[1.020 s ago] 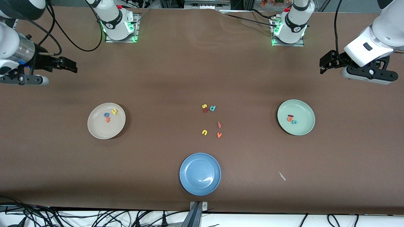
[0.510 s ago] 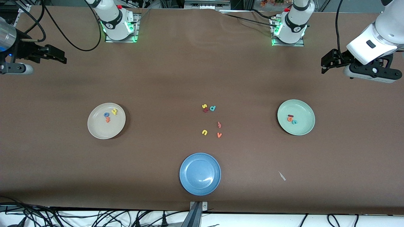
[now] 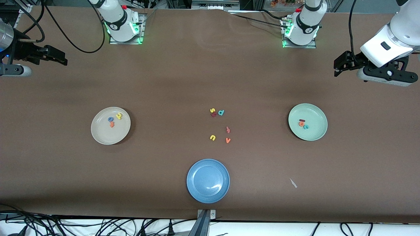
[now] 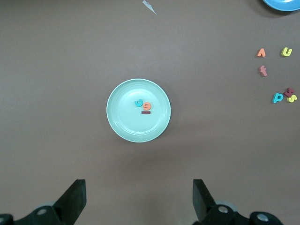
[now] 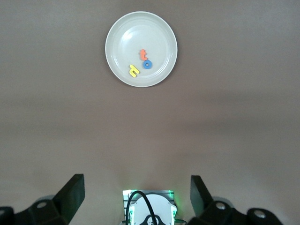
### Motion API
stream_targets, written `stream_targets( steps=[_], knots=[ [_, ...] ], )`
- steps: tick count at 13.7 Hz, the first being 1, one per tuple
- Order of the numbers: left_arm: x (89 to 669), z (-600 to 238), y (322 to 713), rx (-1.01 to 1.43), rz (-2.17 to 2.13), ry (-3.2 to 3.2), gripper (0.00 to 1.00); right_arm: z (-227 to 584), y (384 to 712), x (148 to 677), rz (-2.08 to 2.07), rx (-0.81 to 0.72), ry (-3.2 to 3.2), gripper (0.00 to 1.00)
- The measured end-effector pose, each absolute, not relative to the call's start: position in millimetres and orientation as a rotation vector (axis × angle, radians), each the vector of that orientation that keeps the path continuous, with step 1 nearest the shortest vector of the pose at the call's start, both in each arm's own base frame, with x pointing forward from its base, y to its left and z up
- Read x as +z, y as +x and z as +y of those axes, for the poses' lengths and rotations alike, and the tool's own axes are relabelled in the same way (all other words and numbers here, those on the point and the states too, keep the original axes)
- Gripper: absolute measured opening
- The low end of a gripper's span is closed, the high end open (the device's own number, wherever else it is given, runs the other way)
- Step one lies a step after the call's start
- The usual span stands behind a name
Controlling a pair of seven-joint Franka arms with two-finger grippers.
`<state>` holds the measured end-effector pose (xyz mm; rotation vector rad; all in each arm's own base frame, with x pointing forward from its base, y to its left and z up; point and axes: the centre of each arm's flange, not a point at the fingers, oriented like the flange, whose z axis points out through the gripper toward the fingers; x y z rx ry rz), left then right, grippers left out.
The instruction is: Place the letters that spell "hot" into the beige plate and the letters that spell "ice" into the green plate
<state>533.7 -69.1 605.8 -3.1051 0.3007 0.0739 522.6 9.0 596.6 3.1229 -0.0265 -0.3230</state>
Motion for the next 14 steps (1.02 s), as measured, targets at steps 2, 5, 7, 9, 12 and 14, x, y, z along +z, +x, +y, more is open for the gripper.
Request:
stream_targets(
  steps=[2, 5, 7, 9, 12, 14],
  knots=[
    [605.8, -69.1, 533.7, 0.074, 0.301, -3.105, 1.00, 9.1, 524.3, 595.4, -0.026, -0.325, 3.122, 1.00],
    [605.8, -69.7, 533.7, 0.074, 0.302, -3.105, 1.00, 9.3, 526.3, 597.0, -0.026, -0.311, 3.124, 1.00],
    [605.8, -69.9, 533.6, 0.074, 0.303, -3.105, 1.00, 9.4, 528.3, 597.1, -0.011, -0.293, 3.127, 1.00],
    [605.8, -69.9, 533.6, 0.074, 0.303, -3.105, 1.00, 9.4, 531.2, 598.0, -0.001, -0.262, 3.131, 1.00],
    [605.8, -70.0, 533.6, 0.074, 0.303, -3.105, 1.00, 9.4, 532.3, 598.2, 0.001, -0.250, 3.132, 1.00],
    [605.8, -70.0, 533.6, 0.074, 0.303, -3.105, 1.00, 9.5, 532.9, 598.6, 0.001, -0.242, 3.132, 1.00]
  ],
)
